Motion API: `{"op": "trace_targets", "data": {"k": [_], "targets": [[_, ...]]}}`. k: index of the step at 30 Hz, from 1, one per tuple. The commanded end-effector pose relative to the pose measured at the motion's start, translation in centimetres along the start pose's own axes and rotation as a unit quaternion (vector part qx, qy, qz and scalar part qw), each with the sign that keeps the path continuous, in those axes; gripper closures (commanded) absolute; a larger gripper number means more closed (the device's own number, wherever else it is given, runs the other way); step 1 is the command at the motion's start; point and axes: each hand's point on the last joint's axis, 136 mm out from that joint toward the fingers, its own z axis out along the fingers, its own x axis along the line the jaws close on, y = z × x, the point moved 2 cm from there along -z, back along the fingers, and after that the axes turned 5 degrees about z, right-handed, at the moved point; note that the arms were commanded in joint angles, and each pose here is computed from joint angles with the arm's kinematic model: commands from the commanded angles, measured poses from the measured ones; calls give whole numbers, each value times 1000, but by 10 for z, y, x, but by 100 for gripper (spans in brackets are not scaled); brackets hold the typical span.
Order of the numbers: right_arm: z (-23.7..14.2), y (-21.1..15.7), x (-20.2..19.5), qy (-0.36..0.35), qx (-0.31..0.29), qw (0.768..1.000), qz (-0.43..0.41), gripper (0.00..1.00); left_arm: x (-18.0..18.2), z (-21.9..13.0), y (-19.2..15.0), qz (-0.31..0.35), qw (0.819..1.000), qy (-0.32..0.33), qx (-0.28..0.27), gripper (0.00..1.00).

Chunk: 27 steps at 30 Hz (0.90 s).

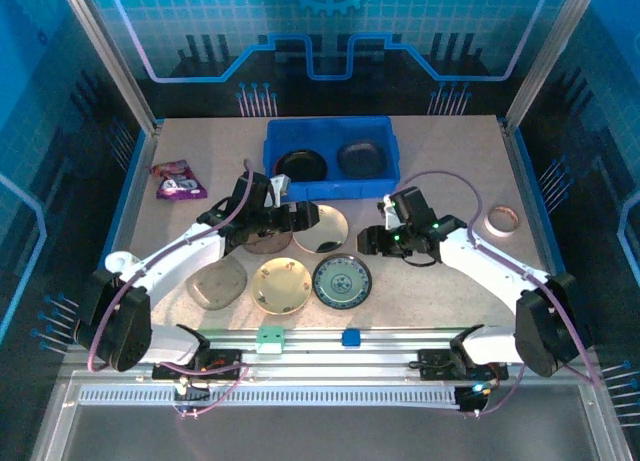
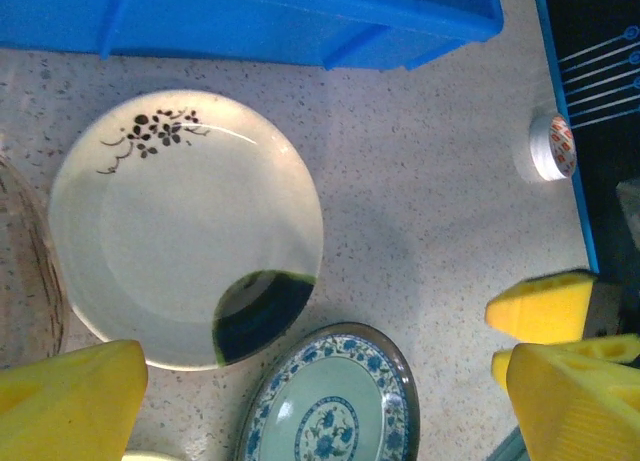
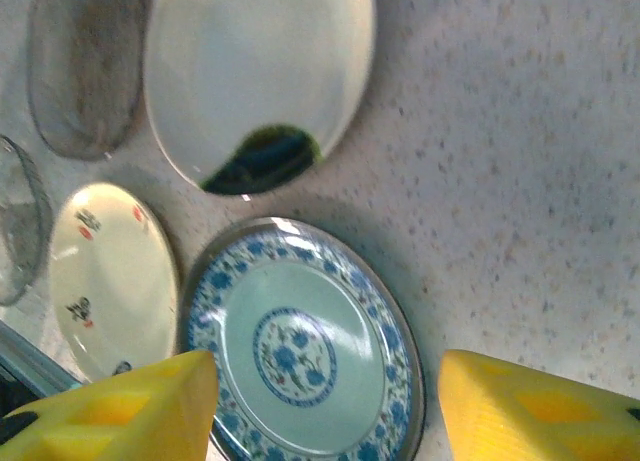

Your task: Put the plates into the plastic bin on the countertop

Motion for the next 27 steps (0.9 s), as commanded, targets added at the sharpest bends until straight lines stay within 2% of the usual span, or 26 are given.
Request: {"op": "trace_targets", "data": {"k": [1, 6, 13, 16, 27], "targets": [[8, -20, -7, -19, 40, 999, 8, 40, -1, -5, 0, 0, 1000, 6, -11, 7], [14, -33, -19, -37, 62, 997, 17, 52, -5, -5, 4, 1, 1000, 0, -16, 7], [30, -49, -30, -56, 98, 993, 33, 59, -6, -4, 11, 4, 1000, 2, -27, 9], [35, -52, -33, -57, 106, 992, 36, 67, -5, 0, 10, -1, 1000, -2, -22, 9], [51, -62, -33, -38, 138, 988, 49, 70, -4, 3, 7, -12, 1000, -7, -20, 10]]}}
